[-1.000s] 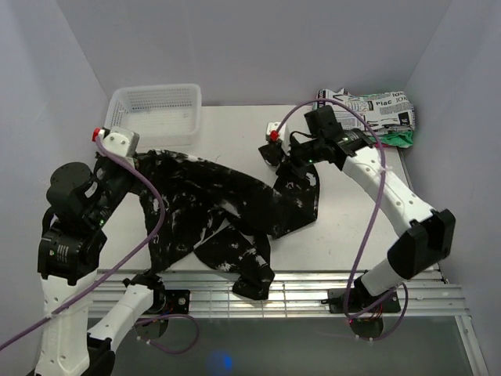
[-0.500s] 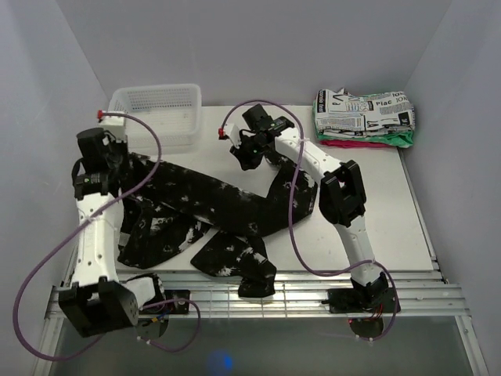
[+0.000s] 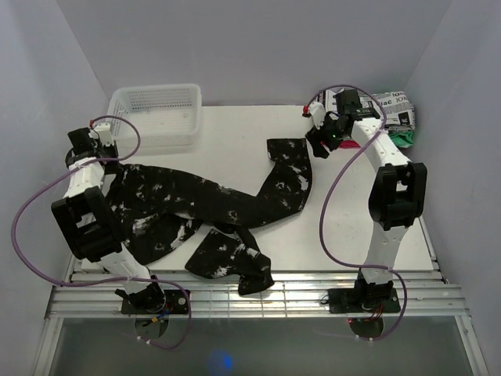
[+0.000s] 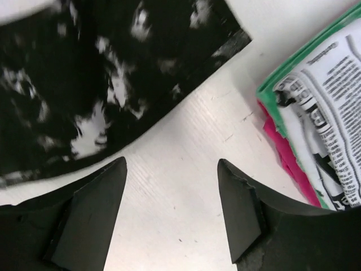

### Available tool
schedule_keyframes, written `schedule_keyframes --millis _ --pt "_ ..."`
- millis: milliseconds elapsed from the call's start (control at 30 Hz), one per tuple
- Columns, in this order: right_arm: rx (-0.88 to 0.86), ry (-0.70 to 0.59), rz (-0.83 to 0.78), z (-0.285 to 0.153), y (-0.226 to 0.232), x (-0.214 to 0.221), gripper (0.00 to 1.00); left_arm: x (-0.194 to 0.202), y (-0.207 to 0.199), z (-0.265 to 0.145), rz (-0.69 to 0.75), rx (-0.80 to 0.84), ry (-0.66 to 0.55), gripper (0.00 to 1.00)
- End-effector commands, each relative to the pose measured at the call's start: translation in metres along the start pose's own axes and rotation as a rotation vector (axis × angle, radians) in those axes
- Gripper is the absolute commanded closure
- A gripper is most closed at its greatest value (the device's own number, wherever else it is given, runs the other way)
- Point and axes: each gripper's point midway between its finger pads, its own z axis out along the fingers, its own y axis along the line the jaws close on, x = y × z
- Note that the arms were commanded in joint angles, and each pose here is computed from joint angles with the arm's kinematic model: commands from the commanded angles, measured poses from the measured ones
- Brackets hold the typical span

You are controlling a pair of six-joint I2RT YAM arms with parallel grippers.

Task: Fold and stack the trousers
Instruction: Flatten the trousers out

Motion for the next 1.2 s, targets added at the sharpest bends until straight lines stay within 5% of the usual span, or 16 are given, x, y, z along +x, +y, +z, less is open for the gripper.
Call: schedule_keyframes --millis 0,100,233,400,633,1033,1167 --pt "-0.049 -0.056 -0.268 -0.016 0.006 0.010 0.28 -0.034 0.012 0.002 0.068 -0.003 -0.084 1.00" --pt "-0.066 -0.178 -0.442 -0.029 0.006 0.031 0.27 -0.026 0.025 0.015 0.071 -0.013 -0.045 1.00" --pt "0.023 -0.259 -0.890 -0.021 -0.007 0.042 0.29 -0.019 0.038 0.019 0.034 -0.010 -0.014 1.00" --pt "0.043 -0.407 -1.172 0.000 -0.001 0.043 0.27 -0.017 0.041 0.023 0.033 -0.017 -0.001 1.00" --pt "0.122 -0.529 -1.401 0.032 0.007 0.037 0.25 -0.016 0.050 0.029 0.029 -0.035 0.010 1.00" --pt "0.115 -0.553 -1.671 0.109 0.019 0.044 0.28 -0.013 0.061 0.043 0.013 -0.051 0.027 1.00" --pt "0.060 -0.535 -1.697 0.126 0.027 0.051 0.44 -0.010 0.062 0.043 0.017 -0.053 0.021 1.00"
